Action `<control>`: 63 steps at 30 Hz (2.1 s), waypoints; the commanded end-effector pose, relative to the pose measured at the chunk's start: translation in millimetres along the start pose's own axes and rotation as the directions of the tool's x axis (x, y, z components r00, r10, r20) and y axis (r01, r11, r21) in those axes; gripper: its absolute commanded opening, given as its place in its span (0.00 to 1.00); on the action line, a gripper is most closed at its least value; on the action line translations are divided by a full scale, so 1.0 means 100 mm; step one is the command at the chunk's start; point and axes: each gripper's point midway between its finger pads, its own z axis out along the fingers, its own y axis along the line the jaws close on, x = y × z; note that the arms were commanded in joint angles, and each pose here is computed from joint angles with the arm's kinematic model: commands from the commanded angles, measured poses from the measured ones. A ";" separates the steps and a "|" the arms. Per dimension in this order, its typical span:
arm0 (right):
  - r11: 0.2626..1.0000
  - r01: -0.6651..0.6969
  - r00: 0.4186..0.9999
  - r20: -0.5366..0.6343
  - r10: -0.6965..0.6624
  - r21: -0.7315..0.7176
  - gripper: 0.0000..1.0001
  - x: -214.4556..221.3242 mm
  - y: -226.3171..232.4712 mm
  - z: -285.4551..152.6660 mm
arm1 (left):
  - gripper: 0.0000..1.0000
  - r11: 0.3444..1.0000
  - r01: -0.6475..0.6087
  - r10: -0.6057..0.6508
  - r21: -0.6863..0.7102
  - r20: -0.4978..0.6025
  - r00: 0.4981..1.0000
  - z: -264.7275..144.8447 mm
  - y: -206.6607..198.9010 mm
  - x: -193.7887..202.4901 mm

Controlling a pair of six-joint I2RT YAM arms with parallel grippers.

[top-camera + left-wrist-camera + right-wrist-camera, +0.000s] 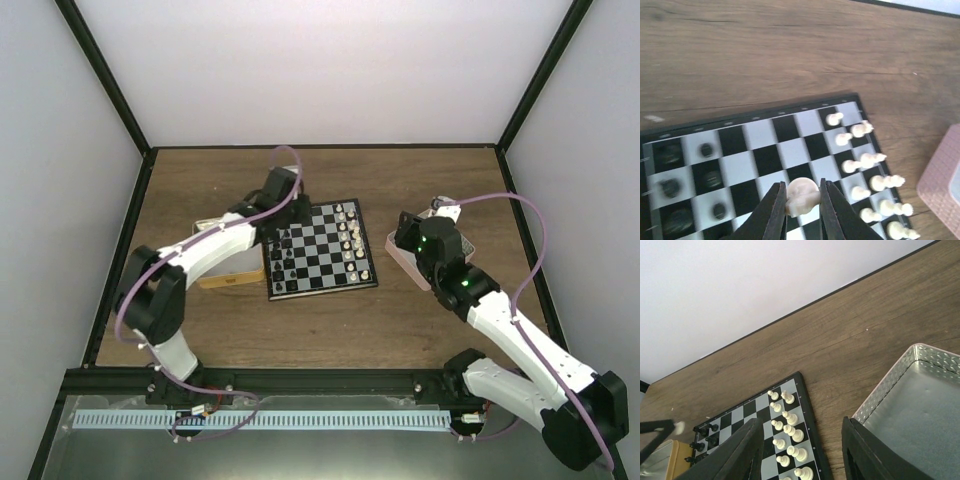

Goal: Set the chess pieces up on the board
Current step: Place the chess piece on the chessboard.

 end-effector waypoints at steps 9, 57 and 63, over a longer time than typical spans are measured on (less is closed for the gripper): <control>0.999 -0.009 1.000 0.018 0.008 0.037 0.44 0.02 -0.12 -0.04 | 0.15 0.991 -0.050 0.064 0.124 -0.115 0.991 0.26 -0.98 0.50; 0.981 -0.146 0.960 0.259 0.109 0.126 0.45 -0.39 -0.52 -0.52 | 0.17 0.977 -0.210 0.192 -0.030 -0.302 0.934 0.61 -1.38 1.65; 0.981 -0.144 0.962 0.252 0.108 0.127 0.45 -0.37 -0.52 -0.51 | 0.18 0.976 -0.217 0.199 -0.026 -0.309 0.930 0.65 -1.39 1.68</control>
